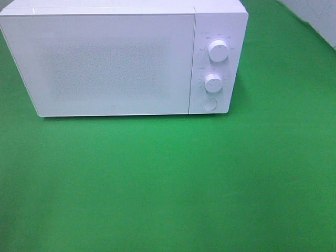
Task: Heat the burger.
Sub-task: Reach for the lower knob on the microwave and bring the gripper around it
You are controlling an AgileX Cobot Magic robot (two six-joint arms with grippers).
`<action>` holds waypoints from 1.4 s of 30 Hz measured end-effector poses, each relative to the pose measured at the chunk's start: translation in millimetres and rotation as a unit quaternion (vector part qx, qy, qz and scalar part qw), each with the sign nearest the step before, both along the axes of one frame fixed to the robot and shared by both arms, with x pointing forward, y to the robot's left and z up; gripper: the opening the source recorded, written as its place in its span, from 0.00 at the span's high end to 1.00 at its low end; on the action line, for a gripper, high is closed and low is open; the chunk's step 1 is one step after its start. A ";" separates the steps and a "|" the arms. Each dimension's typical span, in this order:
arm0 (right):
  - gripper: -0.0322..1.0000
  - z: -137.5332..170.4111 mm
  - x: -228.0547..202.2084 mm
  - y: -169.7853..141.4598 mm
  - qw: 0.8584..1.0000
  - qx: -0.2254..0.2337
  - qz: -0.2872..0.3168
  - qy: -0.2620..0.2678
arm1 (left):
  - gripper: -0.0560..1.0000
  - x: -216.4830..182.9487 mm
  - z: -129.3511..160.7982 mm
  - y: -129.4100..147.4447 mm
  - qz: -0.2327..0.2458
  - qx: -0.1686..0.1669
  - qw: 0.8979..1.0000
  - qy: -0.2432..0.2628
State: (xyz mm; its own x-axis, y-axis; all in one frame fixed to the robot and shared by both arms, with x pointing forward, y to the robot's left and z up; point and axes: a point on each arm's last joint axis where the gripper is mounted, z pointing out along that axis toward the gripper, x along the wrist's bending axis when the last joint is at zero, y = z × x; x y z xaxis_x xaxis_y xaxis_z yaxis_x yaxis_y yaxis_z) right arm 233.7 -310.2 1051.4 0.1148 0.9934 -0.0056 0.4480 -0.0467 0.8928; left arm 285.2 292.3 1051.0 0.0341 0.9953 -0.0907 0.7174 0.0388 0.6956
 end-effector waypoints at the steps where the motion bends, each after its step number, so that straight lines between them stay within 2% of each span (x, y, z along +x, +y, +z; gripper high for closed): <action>1: 0.25 0.0 0.0 0.0 1.000 0.000 0.000 0.000 | 0.03 -4.1 1.1 0.1 0.002 0.002 1.000 -0.013; 8: 0.25 0.0 0.0 0.0 1.000 0.000 0.000 0.000 | 0.03 -17.1 3.5 -0.6 0.002 0.004 0.999 -0.054; 12: 0.25 0.0 0.0 0.0 1.000 0.000 0.000 0.000 | 0.03 -33.5 5.6 -1.2 0.003 0.009 0.994 -0.106; 13: 0.25 0.0 0.0 0.0 1.000 0.000 0.000 0.000 | 0.03 -33.5 5.6 -1.2 0.003 0.009 0.994 -0.106; 15: 0.25 0.0 0.0 0.0 1.000 0.000 0.000 0.000 | 0.03 -46.9 6.0 -0.9 0.006 0.018 0.989 -0.147; 17: 0.25 0.0 0.0 0.0 1.000 0.000 0.000 0.000 | 0.03 -52.2 5.8 -0.7 0.008 0.022 0.986 -0.163; 42: 0.25 0.0 0.0 0.0 1.000 0.000 0.000 0.000 | 0.03 -54.4 5.7 -0.3 0.009 0.025 0.985 -0.170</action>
State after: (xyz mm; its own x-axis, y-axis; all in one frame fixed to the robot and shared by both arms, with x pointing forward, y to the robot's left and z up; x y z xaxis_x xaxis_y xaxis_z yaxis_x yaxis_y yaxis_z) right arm 233.7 -310.2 1051.4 0.1148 0.9934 -0.0056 0.4480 -0.0467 0.8928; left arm 230.8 292.0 1056.6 0.0358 0.9990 -0.0280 0.4418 0.0093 0.8971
